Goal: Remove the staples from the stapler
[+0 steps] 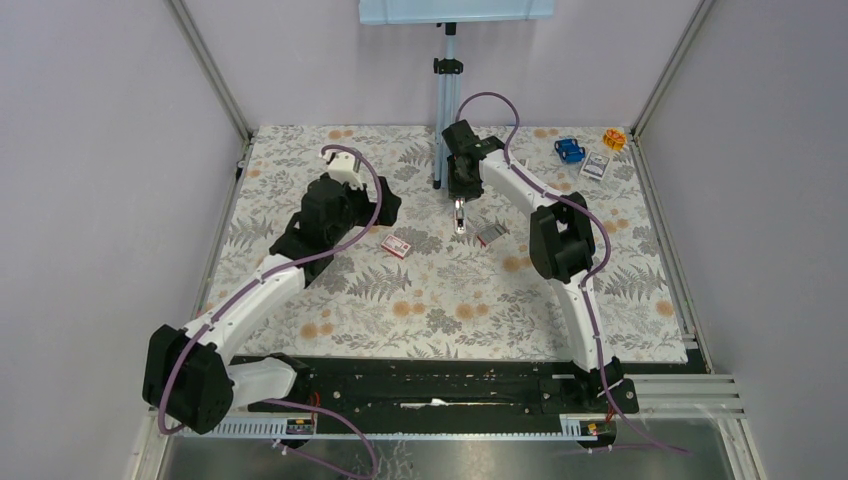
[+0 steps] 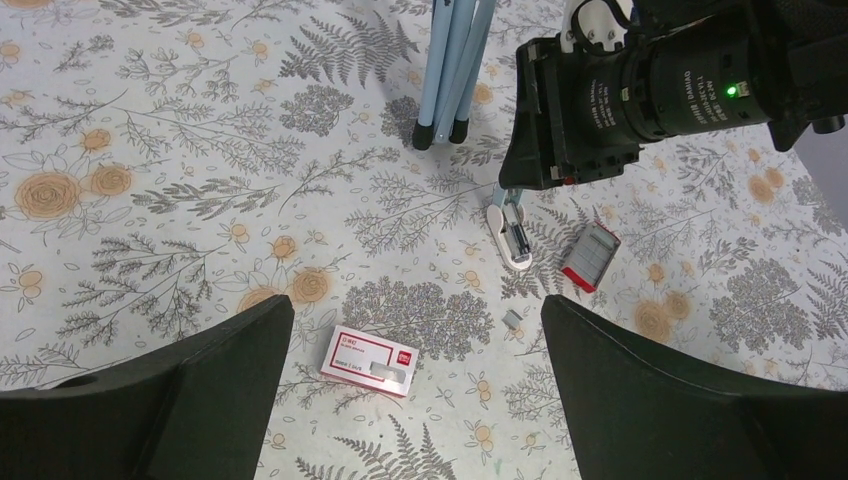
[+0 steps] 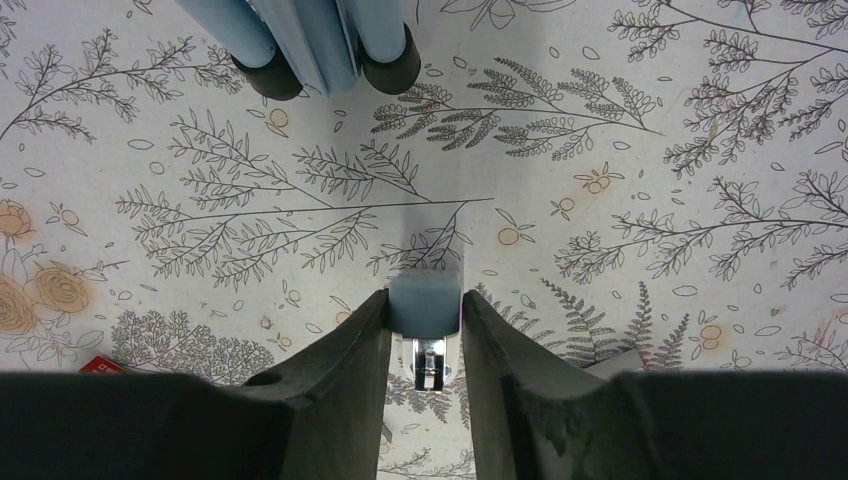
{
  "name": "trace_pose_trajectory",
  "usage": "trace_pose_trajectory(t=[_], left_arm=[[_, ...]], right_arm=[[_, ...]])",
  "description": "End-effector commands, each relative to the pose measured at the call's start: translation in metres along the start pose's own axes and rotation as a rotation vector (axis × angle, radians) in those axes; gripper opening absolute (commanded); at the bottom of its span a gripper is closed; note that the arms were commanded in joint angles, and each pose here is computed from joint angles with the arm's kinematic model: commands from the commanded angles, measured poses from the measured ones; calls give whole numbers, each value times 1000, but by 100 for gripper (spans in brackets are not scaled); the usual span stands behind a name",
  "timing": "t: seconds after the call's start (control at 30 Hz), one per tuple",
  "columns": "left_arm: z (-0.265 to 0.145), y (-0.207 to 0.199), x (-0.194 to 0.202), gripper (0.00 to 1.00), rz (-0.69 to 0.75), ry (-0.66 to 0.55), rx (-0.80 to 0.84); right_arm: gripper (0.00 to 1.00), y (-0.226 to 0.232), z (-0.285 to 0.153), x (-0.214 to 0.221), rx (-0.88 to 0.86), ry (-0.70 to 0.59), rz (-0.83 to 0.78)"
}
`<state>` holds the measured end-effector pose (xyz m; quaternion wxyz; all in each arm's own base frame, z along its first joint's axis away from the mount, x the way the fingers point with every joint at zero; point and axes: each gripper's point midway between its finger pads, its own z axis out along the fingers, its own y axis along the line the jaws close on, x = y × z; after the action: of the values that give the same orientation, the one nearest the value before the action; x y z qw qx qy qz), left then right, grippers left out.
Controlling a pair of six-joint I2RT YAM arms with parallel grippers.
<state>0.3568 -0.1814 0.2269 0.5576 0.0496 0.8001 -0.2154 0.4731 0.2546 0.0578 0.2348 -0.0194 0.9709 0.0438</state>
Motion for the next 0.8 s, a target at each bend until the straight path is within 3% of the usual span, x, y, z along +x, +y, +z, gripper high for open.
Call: trace_pose_trajectory(t=[0.0, 0.23, 0.43, 0.63, 0.77], left_arm=[[0, -6, -21, 99, 4, -38, 16], [1, -5, -21, 99, 7, -30, 10], [1, -4, -21, 99, 12, -29, 3], [1, -2, -23, 99, 24, -27, -10], [1, -4, -23, 99, 21, -24, 1]], right_arm=[[40, 1, -7, -12, -3, -28, 9], [45, 4, -12, -15, -24, -33, 14], [49, -2, -49, -35, -99, -102, 73], [53, -66, -87, -66, -129, -241, 211], [54, -118, -76, -79, -64, -240, 279]])
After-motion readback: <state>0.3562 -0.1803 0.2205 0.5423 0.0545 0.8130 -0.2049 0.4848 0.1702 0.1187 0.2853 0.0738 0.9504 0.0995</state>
